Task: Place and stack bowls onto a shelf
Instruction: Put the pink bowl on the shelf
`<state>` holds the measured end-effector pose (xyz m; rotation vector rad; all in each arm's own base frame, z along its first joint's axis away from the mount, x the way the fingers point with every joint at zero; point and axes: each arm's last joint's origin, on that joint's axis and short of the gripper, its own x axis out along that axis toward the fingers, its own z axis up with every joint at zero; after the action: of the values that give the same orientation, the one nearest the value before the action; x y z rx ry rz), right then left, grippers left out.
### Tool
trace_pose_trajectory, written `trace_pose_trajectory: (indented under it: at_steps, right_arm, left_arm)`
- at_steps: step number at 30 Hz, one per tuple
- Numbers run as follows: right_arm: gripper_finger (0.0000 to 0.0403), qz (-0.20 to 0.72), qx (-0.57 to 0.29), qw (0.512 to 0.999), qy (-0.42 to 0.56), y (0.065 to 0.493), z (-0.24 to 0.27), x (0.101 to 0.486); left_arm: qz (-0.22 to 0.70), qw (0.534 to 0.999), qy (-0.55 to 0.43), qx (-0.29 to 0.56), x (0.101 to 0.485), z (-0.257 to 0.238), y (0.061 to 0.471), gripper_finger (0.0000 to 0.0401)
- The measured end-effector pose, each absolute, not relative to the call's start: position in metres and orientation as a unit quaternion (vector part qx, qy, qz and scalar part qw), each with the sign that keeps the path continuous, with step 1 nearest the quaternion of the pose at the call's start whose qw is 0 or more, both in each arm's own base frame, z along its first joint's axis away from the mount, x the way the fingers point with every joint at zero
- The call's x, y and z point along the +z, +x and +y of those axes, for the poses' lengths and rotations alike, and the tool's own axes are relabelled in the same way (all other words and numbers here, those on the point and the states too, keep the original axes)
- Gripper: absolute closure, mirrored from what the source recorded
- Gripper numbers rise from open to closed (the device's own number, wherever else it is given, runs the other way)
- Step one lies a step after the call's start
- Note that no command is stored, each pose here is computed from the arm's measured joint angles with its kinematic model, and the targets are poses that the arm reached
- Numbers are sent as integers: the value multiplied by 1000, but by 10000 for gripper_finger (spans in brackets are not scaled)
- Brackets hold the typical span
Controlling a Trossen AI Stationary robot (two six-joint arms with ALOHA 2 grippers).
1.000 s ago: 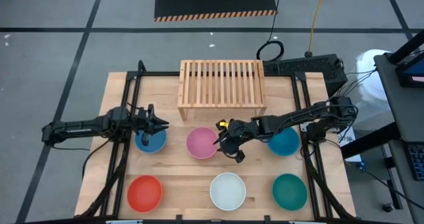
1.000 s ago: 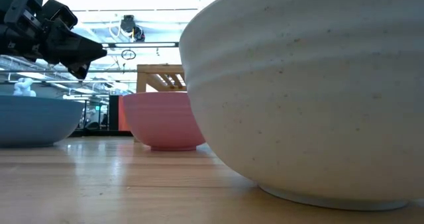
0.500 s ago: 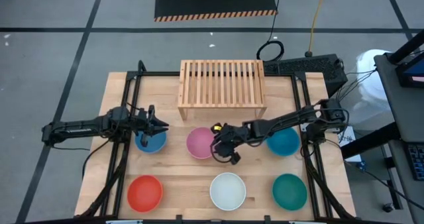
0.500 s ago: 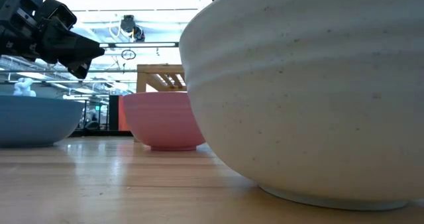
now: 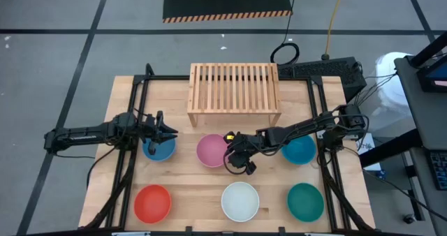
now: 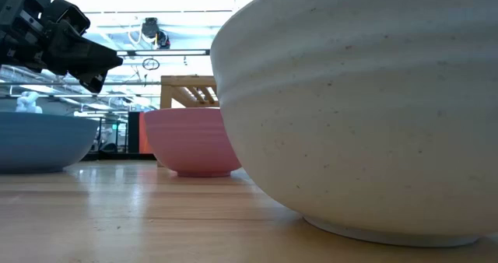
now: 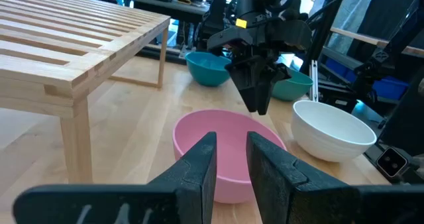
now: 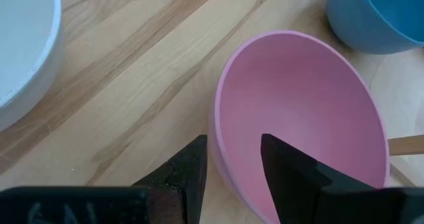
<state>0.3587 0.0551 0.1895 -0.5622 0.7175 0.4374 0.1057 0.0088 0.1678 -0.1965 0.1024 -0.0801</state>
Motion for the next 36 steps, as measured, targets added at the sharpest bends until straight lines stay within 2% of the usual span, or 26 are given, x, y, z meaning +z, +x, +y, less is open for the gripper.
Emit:
trace_pose_trajectory:
  at_steps: [36]
  right_arm:
    - [266,334,238,865,-289,361,49,184]
  left_arm:
    - [52,993,-99,-40,168,9,106,313]
